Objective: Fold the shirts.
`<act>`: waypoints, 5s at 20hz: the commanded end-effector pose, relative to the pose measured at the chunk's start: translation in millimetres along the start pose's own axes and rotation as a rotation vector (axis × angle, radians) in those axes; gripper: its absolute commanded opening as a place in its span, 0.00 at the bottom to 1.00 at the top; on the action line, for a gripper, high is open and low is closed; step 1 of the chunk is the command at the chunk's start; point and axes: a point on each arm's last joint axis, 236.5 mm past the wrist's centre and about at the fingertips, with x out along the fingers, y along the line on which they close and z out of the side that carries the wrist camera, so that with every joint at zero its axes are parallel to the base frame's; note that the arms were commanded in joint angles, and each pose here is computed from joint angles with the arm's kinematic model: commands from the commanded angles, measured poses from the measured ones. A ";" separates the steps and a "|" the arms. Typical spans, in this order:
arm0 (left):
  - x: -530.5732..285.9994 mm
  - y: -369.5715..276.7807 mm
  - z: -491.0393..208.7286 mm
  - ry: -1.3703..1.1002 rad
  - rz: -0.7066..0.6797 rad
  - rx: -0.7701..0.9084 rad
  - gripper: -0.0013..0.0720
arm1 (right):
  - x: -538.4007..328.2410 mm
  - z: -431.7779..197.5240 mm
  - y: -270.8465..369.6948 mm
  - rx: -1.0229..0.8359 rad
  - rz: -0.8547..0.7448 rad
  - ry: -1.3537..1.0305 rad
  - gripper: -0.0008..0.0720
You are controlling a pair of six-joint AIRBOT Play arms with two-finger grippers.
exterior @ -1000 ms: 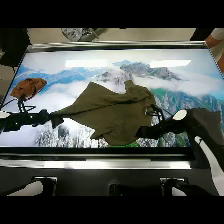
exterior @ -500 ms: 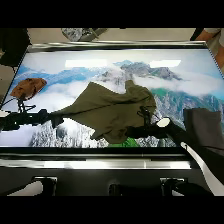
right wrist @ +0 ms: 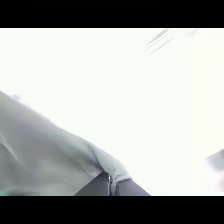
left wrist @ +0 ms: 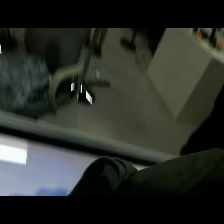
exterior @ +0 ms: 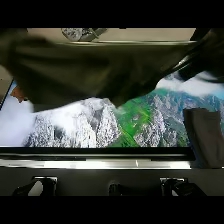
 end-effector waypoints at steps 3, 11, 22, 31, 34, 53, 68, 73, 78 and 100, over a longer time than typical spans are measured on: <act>-143.6 -126.0 124.9 -0.455 -0.099 0.085 0.05 | -187.3 42.9 -128.1 0.004 -0.398 -0.113 0.07; -102.7 -76.4 33.4 -0.031 0.049 0.107 0.05 | -155.6 -5.2 -108.9 0.064 -0.317 0.107 0.07; 56.5 152.3 -325.3 0.925 0.197 -0.387 0.05 | 207.0 -253.7 124.9 0.506 0.259 0.675 0.07; 96.5 138.4 -398.6 0.982 0.007 -0.704 0.43 | 246.4 -295.6 200.9 0.765 0.395 0.730 0.29; 41.7 149.3 -380.0 1.163 0.006 -0.762 0.57 | 207.6 -282.0 154.5 0.678 0.451 0.726 0.62; -110.0 147.3 -495.5 1.404 0.335 -0.780 0.52 | 55.0 -371.4 115.0 0.644 0.732 1.135 0.74; -99.7 145.3 -495.6 1.388 0.314 -0.704 0.05 | 45.8 -422.2 244.2 1.051 0.795 1.113 0.68; -95.6 147.6 -492.1 1.380 0.278 -0.654 0.05 | 76.6 -435.1 263.6 1.011 0.675 1.100 0.43; -47.3 164.8 -428.9 1.248 0.239 -0.507 0.05 | 105.4 -386.1 222.3 0.869 0.700 0.941 0.07; -145.6 -95.1 108.6 -0.118 0.186 0.307 0.05 | -208.6 55.6 -104.4 -0.025 -0.367 -0.111 0.07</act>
